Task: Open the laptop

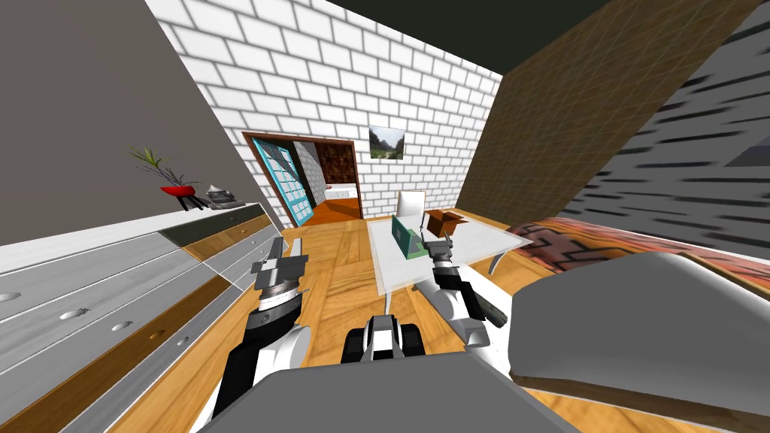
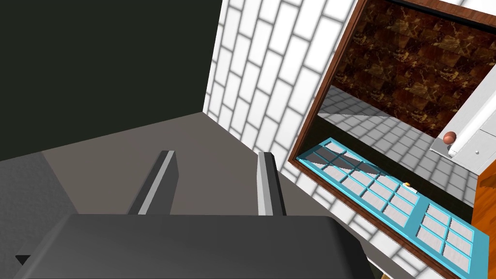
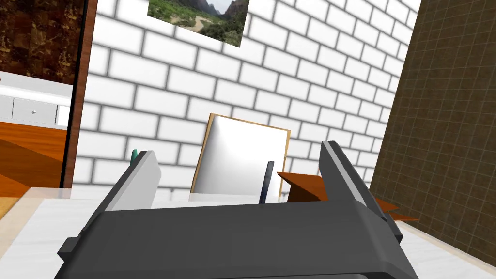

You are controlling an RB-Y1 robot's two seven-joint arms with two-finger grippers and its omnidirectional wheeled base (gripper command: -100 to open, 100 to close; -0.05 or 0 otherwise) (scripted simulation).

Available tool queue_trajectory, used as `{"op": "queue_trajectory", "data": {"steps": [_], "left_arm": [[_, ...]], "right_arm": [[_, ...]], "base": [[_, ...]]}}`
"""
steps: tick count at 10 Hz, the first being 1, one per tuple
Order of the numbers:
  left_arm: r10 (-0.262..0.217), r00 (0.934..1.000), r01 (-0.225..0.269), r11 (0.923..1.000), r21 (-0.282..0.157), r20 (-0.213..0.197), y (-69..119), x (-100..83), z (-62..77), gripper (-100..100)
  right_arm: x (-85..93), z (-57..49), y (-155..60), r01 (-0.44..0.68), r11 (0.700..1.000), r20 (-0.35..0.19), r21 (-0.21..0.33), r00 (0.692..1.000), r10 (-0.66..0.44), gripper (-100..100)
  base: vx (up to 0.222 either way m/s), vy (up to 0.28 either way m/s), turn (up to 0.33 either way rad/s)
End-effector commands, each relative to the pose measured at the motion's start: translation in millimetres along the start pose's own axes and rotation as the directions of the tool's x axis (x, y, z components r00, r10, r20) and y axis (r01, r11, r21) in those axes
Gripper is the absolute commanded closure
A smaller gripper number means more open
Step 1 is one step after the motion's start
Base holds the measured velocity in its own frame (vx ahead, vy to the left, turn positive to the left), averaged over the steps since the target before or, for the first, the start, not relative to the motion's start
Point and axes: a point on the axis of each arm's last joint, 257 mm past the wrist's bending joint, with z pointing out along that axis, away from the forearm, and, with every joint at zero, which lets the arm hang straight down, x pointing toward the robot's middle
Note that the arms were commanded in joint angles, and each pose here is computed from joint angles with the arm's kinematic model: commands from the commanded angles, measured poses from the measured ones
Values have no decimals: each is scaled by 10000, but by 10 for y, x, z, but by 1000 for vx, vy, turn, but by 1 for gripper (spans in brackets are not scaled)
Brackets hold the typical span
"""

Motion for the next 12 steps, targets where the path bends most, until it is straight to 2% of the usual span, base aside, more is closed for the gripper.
{"op": "queue_trajectory", "data": {"steps": [1, 2, 3, 4, 6, 7, 9, 10, 12], "left_arm": [[0, 10000, 0, 10000, 0, 0, 0, 0, 0, 0], [0, 10000, 0, 10000, 0, 0, 0, 0, 0, 0], [0, 10000, 0, 10000, 0, 0, 0, 0, 0, 0], [0, 10000, 0, 10000, 0, 0, 0, 0, 0, 0], [0, 10000, 0, 10000, 0, 0, 0, 0, 0, 0], [0, 10000, 0, 10000, 0, 0, 0, 0, 0, 0], [0, 10000, 0, 10000, 0, 0, 0, 0, 0, 0], [0, 10000, 0, 10000, 0, 0, 0, 0, 0, 0], [0, 10000, 0, 10000, 0, 0, 0, 0, 0, 0]], "right_arm": [[-256, 23, -184, -1590, 9870, 682, 240, 9852, 1571, -100], [-262, 23, -179, -1835, 9828, 710, 198, 9808, 1816, -100], [-385, 29, -271, -2610, 9651, 1065, 237, 9605, 2571, -100], [-385, 29, -271, -2648, 9640, 1066, 233, 9595, 2609, -100], [-620, 30, -471, -3989, 9167, 1774, 238, 9041, 3888, -100], [-625, 30, -468, -4172, 9086, 1792, 182, 8954, 4075, -100], [-843, 15, -674, -5324, 8465, 2473, 54, 8209, 5148, -100], [-848, 14, -672, -5503, 8350, 2486, -21, 8085, 5334, -100], [-1040, -13, -870, -6486, 7606, 3092, -285, 7179, 6237, -100]], "base": [[20, -55, 99], [13, -42, 36], [5, -39, 45], [5, -31, 30], [7, -42, 77], [12, -41, 27], [11, -51, 64], [10, -43, 39], [6, -43, 61]]}}
